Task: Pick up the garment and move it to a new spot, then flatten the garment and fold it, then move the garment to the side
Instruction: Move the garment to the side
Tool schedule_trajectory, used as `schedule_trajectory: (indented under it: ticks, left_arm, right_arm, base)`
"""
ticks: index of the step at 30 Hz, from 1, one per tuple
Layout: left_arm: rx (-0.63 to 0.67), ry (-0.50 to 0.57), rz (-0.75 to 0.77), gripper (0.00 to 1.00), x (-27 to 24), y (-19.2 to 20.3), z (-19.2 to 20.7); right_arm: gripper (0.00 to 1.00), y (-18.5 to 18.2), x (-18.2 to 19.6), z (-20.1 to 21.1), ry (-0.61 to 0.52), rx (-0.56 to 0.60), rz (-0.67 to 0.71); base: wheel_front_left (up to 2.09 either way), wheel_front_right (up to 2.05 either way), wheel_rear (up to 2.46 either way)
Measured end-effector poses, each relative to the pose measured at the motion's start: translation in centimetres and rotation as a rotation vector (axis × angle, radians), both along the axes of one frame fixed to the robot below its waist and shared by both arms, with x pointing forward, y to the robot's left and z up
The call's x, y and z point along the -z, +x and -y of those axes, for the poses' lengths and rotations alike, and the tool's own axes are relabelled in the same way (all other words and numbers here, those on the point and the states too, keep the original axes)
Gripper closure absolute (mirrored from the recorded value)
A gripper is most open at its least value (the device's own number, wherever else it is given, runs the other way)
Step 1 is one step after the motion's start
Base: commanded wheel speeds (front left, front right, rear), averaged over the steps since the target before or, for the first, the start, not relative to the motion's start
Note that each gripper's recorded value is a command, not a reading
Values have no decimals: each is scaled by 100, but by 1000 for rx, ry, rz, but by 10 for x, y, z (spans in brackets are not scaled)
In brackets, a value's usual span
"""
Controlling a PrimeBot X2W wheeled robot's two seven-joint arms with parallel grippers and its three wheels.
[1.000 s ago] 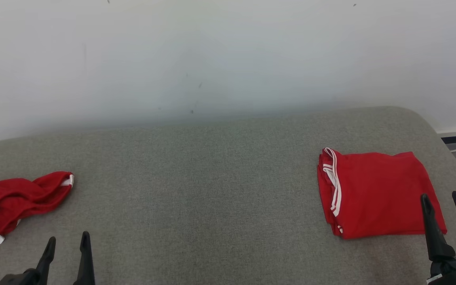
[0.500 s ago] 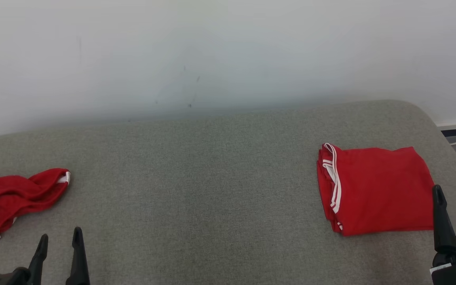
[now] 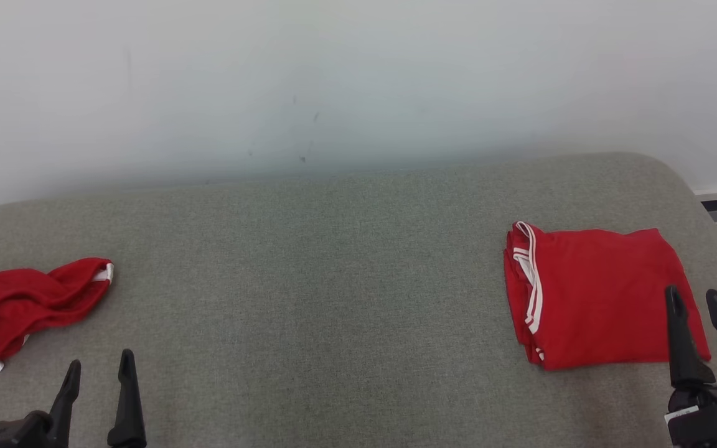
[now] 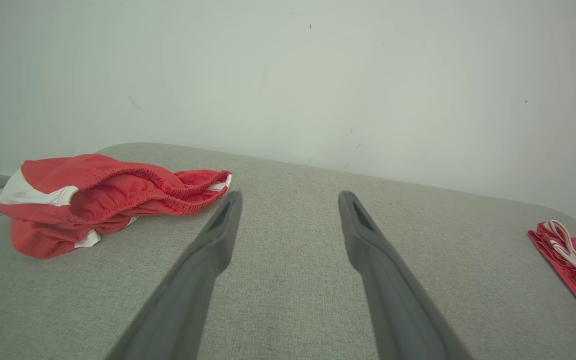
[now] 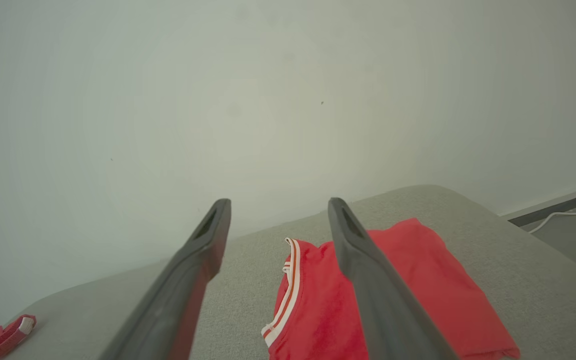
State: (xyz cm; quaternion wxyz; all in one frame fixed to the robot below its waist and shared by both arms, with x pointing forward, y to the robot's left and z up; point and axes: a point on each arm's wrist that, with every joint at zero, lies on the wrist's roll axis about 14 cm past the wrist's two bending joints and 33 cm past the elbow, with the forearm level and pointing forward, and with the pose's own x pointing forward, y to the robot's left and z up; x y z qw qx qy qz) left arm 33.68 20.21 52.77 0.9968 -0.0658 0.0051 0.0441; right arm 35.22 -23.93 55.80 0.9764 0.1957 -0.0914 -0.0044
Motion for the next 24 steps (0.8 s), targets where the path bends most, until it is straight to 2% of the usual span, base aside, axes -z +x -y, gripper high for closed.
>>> schedule_trajectory:
  ticks: [8, 15, 24]
  left_arm:
    - [-5, -7, 1, 0, -2, 2, -1]
    - [-2, 2, 3, 0, -4, 4, 0]
    - [-15, 5, 3, 0, -4, 1, -5]
  right_arm:
    - [0, 10, 1, -8, 8, -26, 3]
    - [0, 12, 18, -30, -234, -106, -55]
    - [0, 17, 7, -37, -229, -110, -18]
  base:
    - [0, 0, 0]
    - [0, 0, 0]
    - [0, 0, 0]
